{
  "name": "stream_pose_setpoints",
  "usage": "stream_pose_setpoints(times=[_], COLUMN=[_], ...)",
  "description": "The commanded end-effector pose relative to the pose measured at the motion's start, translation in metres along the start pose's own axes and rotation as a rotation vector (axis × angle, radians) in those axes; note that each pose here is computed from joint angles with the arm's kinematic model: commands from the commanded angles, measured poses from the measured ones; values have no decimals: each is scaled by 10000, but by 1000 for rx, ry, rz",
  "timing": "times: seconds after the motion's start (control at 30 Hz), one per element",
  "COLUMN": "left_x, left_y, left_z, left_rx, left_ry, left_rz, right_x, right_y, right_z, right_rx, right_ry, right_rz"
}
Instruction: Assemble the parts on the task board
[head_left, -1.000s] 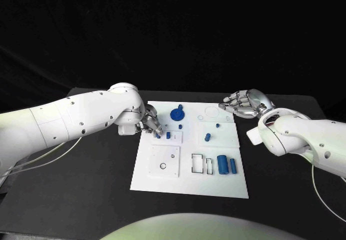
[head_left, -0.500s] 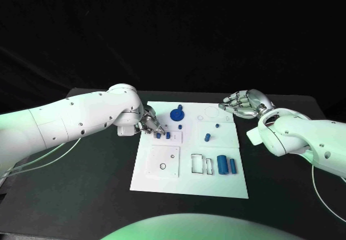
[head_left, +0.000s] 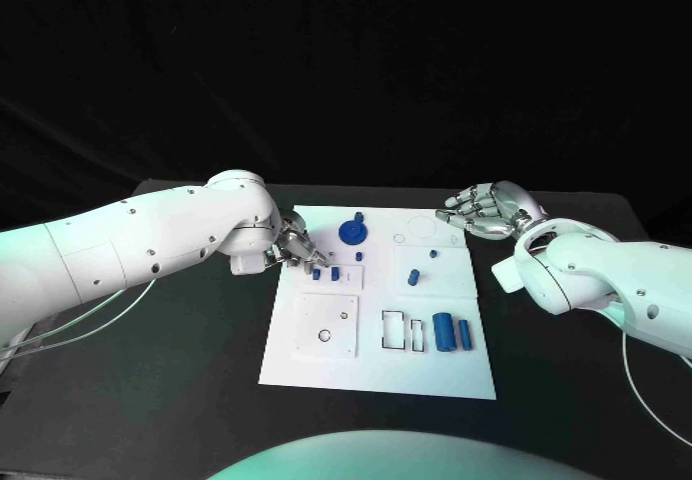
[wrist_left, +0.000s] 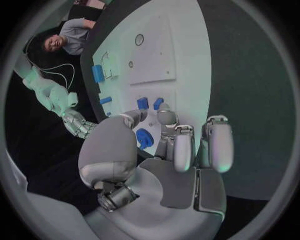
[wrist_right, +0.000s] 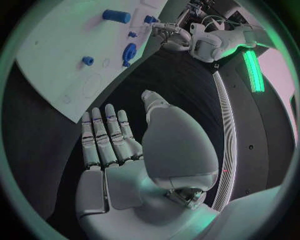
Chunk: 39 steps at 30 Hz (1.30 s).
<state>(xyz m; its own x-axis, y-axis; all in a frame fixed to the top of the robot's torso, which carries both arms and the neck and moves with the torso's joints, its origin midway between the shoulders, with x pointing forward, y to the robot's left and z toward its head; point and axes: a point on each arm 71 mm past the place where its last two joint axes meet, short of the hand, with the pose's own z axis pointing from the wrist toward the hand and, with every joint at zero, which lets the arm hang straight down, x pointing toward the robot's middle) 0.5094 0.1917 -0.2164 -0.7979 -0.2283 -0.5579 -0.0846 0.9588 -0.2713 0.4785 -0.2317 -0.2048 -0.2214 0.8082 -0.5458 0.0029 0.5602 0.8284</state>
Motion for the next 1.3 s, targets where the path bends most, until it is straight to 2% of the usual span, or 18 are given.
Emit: stream_pose_setpoints(times=[0.03, 0.13, 0.23, 0.27, 0.4, 0.43, 0.57, 0.63, 0.73, 0.9, 1.07, 1.3], left_x=[-53, -103, -163, -172, -232, -241, -218, -185, -117, -42, 41, 76], left_y=[-49, -88, -157, -168, -286, -332, -479, -532, -584, -642, -683, -682], left_z=[-35, -68, -109, -116, -190, -219, -292, -311, -318, -274, -169, -39], left_rx=[73, 157, 279, 297, 468, 525, 669, 713, 745, 749, 711, 646], left_ry=[-70, -126, -203, -215, -321, -355, -459, -503, -552, -574, -524, -447], left_rz=[-63, -112, -156, -161, -185, -181, -102, -31, 108, 285, 430, 514], right_x=[11, 7, 4, 3, 0, 0, 3, 5, 3, 2, 4, 12], right_y=[9, 6, 4, 4, 3, 3, 6, 7, 6, 5, 7, 10], right_z=[-2, 0, 0, 1, 1, 1, 2, 1, -1, 0, 3, 6], right_rx=[-13, -13, -12, -12, -12, -12, -13, -11, -11, -12, -12, -12], right_ry=[13, 11, 9, 9, 5, 4, 4, 4, 4, 3, 0, 0], right_rz=[-4, -4, -4, -4, -4, -4, -4, -5, -7, -10, -12, -13])
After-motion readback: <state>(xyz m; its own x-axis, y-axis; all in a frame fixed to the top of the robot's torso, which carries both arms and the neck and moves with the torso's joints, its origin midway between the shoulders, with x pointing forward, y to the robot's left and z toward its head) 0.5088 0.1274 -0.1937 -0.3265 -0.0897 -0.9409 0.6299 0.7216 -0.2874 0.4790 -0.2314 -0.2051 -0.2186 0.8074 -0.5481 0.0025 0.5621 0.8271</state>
